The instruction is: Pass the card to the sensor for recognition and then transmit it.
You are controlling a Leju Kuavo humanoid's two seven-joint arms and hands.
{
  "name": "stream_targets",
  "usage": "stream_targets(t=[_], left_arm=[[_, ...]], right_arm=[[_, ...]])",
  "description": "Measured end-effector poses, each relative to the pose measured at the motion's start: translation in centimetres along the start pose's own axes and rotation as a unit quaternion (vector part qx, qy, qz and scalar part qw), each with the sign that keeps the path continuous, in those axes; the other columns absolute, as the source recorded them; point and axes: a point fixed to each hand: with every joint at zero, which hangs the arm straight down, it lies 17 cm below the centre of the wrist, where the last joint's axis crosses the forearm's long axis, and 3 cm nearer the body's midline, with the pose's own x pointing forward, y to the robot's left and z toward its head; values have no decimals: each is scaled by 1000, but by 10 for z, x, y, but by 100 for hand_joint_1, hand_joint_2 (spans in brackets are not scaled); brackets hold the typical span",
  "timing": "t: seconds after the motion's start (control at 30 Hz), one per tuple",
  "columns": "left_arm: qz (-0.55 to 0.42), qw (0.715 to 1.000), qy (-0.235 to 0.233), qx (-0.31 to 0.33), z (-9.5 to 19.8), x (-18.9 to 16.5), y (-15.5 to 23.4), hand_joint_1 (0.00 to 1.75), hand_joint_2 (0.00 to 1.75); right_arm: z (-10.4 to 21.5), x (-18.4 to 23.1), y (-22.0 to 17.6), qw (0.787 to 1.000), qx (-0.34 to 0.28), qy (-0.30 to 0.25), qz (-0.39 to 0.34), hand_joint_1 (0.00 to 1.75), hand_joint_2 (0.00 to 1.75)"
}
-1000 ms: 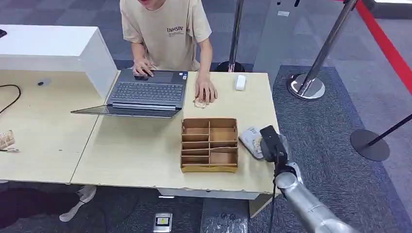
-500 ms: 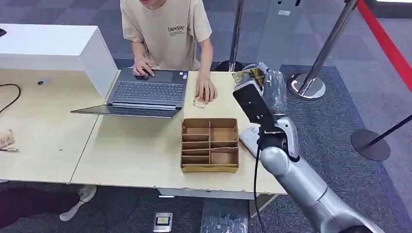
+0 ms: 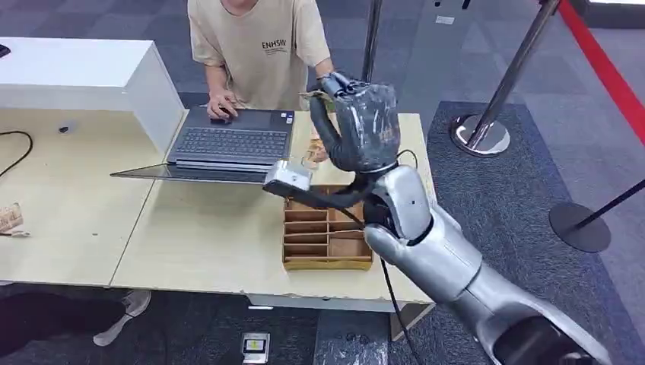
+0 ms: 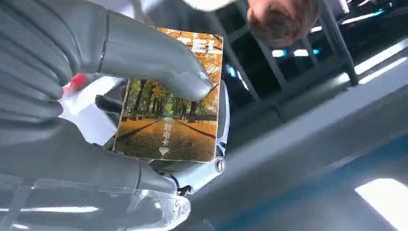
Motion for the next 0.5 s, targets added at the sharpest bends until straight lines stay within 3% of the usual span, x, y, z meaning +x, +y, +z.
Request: stream_targets(t=[0.1,0.27,0.5], left_arm=[[-3,1000,-4,1,0,7,1,0,175],[-3,1000,-6,0,0,9,1,0,175],[-2,1000,-7,-1,0,10,0,0,175]], right_arm=[[-2,12,36,995,51,-49,67,175,175],[12,9,79,986,111,-71,99,175,175],[29,7,109,977,156,-85,118,175,175]])
